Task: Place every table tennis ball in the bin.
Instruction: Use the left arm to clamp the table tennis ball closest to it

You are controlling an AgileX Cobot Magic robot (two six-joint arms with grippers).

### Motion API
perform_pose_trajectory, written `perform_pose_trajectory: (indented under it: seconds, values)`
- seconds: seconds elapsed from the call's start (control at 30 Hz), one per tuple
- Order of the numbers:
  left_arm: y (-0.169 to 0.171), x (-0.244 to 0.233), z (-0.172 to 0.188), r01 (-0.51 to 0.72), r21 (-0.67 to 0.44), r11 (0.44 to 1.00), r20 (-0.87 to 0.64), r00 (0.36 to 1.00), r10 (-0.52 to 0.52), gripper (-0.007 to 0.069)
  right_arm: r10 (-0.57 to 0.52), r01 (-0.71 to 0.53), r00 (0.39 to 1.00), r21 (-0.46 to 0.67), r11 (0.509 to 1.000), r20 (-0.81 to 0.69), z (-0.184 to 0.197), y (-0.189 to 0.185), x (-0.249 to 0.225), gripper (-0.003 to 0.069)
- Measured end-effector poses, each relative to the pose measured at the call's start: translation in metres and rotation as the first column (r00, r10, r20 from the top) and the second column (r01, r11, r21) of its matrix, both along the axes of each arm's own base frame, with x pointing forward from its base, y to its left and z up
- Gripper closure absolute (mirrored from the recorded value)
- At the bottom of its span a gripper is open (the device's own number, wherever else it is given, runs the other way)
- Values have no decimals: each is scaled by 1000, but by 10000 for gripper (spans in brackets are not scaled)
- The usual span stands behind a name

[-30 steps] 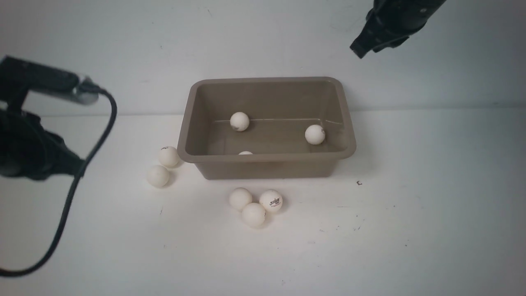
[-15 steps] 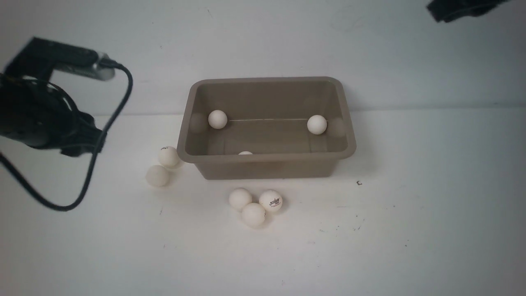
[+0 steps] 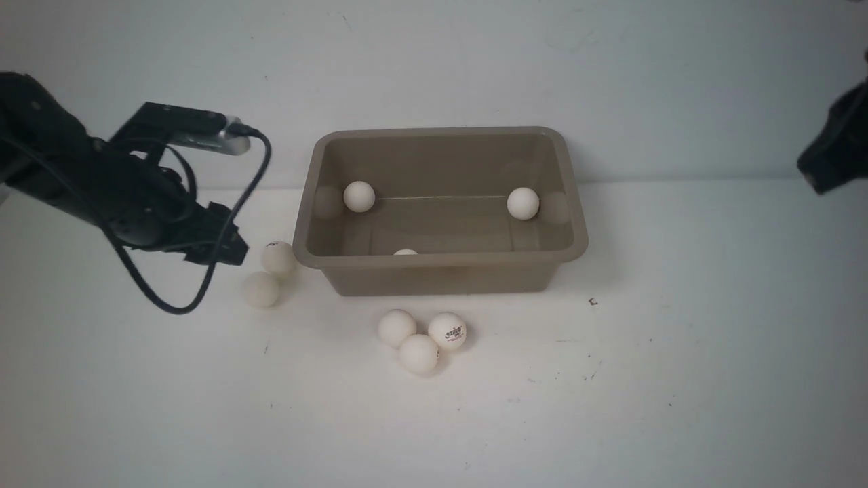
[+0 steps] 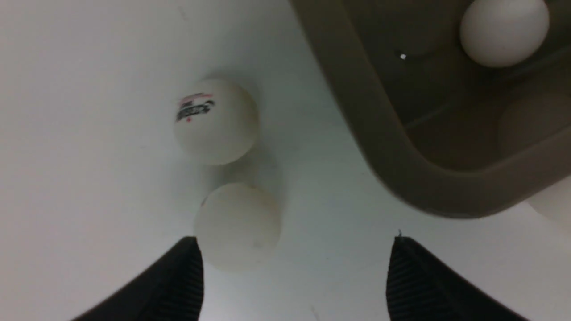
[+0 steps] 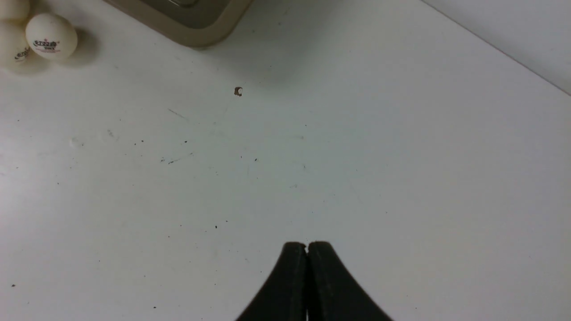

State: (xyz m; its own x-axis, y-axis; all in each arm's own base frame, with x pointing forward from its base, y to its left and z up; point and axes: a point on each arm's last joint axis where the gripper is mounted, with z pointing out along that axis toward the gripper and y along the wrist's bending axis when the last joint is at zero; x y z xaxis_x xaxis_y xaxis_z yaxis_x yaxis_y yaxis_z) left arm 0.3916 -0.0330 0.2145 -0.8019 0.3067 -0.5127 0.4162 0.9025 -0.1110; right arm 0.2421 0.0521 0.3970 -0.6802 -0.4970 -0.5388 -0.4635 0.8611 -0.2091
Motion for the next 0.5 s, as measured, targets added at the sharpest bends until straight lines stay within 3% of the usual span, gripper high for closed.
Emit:
perform_pose_trajectory:
  seconds: [0.17,0.5]
  values:
    - [-13,6,-18,40,47,998,-43,998,-37,132,0,0,999,8,1000,37,8,-3,-13,673]
    - [-7,9,-25,7,123,992,-47,999,-2,132,0,0,999,9,1000,41,9,-3,-14,673]
